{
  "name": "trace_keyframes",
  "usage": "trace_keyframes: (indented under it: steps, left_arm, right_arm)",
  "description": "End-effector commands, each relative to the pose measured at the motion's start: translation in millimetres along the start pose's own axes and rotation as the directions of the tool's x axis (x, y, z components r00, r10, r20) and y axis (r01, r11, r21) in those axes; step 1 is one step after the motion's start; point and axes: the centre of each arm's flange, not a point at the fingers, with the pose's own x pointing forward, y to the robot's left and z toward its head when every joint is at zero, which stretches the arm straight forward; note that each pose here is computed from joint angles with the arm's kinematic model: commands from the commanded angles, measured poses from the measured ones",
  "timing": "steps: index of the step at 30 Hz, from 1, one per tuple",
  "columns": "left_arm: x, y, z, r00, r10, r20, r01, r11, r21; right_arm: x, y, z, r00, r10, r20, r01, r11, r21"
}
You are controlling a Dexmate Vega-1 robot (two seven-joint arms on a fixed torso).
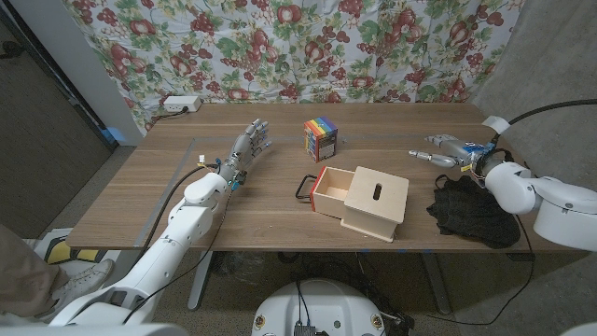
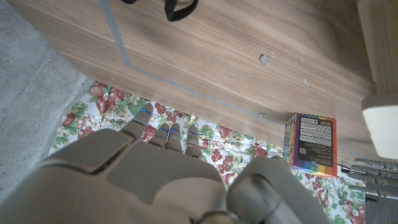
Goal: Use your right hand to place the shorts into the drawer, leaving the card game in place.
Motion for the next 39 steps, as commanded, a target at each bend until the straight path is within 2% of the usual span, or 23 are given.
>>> trace_keyframes:
  steps: [1,19,39]
  left_arm:
    - [1.1,-2.3,2.3,1.000,0.001,0.009,-0.001,1.000,0.011]
    - [3.5,-1.9,2.9,1.000,-0.006,0.001,0.006,1.000,0.015]
    - [2.8,-2.0,1.6,1.000,-0.011,0.006,0.011,1.000,0.010]
  right_arm:
    - [-6.2,3.5,-7.4,1.000,0.001,-0.007,-0.001,1.000,-0.009]
    - [-10.6,3.8,-9.1,1.000,0.030,0.001,-0.030,0.999,-0.021]
    - [-23.5,7.3,-16.2,0.999,0.027,-0.034,-0.028,0.999,-0.025]
